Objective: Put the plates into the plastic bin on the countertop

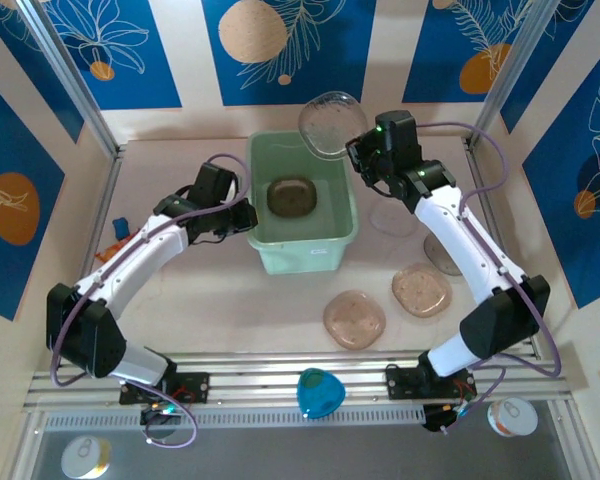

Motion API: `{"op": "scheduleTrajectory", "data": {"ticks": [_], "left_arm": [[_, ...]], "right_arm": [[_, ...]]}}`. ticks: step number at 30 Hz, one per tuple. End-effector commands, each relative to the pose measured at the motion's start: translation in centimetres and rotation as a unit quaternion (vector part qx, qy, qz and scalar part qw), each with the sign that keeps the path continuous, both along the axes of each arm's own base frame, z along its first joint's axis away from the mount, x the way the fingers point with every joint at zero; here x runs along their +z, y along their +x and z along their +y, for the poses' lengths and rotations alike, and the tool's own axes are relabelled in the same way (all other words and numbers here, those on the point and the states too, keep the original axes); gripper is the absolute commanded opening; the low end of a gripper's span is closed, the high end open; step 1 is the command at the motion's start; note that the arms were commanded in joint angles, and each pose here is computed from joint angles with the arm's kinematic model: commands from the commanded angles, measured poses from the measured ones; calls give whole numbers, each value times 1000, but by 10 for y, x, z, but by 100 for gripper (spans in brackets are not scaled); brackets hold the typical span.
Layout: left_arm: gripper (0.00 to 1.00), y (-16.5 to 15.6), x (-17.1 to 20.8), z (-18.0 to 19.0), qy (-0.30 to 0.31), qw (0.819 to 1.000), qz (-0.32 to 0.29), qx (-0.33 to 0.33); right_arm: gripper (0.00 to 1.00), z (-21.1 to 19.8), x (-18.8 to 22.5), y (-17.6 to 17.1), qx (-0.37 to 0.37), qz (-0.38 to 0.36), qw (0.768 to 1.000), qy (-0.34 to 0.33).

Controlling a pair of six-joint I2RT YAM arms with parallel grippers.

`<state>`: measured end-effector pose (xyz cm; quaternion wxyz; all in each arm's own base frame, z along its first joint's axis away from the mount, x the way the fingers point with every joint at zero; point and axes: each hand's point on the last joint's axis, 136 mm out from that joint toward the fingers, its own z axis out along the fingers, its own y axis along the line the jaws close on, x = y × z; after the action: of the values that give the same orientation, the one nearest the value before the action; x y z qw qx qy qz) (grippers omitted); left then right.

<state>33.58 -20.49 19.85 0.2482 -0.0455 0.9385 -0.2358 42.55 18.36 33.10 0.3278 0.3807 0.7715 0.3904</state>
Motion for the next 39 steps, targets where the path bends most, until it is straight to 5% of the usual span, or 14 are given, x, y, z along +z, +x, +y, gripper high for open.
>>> {"op": "scheduleTrajectory", "data": {"ticks": [1,13,27,39], "left_arm": [[20,-11,3,-2,-6,1000,-3,4],[54,10,43,22,42,997,-67,11],[59,57,61,64,26,998,-55,26],[60,62,44,77,34,999,-32,20]], "right_arm": [[0,10,16,7,-10,-23,1000,15],[0,58,-14,26,-23,60,998,18],[0,88,-92,7,-116,197,973,10],[0,94,-150,-2,-136,281,950,-18]]}}
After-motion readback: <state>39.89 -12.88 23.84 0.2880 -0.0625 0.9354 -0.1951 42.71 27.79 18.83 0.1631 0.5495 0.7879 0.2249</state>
